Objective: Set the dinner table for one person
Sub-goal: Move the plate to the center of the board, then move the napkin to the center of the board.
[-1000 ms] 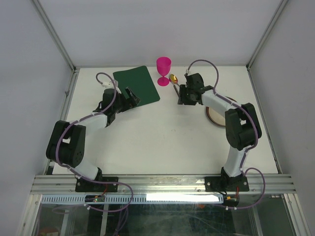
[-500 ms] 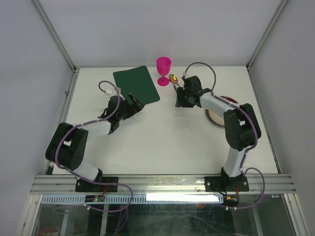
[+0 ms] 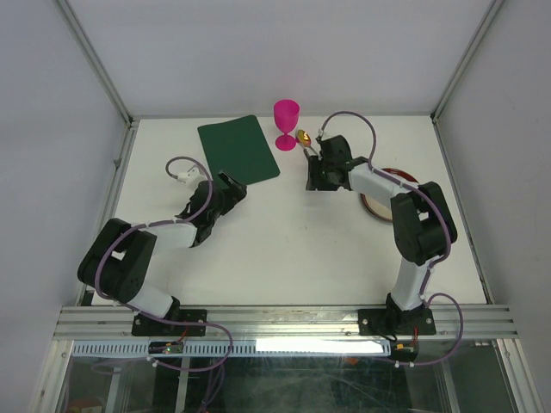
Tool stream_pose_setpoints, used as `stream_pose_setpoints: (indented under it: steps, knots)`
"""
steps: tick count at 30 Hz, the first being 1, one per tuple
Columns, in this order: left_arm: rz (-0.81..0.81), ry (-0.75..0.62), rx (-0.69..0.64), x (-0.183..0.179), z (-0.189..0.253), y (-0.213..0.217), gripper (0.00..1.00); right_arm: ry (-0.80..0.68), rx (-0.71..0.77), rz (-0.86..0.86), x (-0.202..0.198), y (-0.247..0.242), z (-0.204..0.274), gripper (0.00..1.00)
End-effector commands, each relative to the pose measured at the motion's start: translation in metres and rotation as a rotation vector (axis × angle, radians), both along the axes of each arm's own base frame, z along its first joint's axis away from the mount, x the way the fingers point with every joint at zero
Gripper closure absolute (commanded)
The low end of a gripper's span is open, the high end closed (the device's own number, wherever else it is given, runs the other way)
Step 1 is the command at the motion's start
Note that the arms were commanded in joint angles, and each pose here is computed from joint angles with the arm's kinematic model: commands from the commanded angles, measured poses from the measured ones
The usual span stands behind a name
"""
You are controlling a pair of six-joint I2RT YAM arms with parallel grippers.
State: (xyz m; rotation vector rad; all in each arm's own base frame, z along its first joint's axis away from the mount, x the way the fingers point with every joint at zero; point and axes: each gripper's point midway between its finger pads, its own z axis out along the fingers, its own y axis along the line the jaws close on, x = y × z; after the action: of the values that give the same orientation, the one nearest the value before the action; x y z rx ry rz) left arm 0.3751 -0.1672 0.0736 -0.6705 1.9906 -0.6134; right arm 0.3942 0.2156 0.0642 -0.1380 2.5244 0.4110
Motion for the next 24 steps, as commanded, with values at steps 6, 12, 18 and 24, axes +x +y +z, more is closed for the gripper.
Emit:
stream_pose_setpoints:
  steps: [6,12,18,24]
  knots:
    - [0.139,-0.142,-0.083,0.028,0.03,0.005,0.01,-0.095,0.022,0.024,0.006,0.003,0.025,0.55]
    - [0.144,-0.125,-0.098,0.039,0.021,-0.006,0.01,-0.093,0.006,0.028,0.005,0.001,0.02,0.56]
    - [0.163,-0.114,-0.109,0.045,0.013,-0.017,0.01,-0.092,-0.005,0.032,0.006,0.0,0.015,0.56]
    - [0.203,-0.115,-0.121,0.05,0.009,-0.024,0.01,-0.087,-0.022,0.043,0.006,-0.003,0.006,0.57]
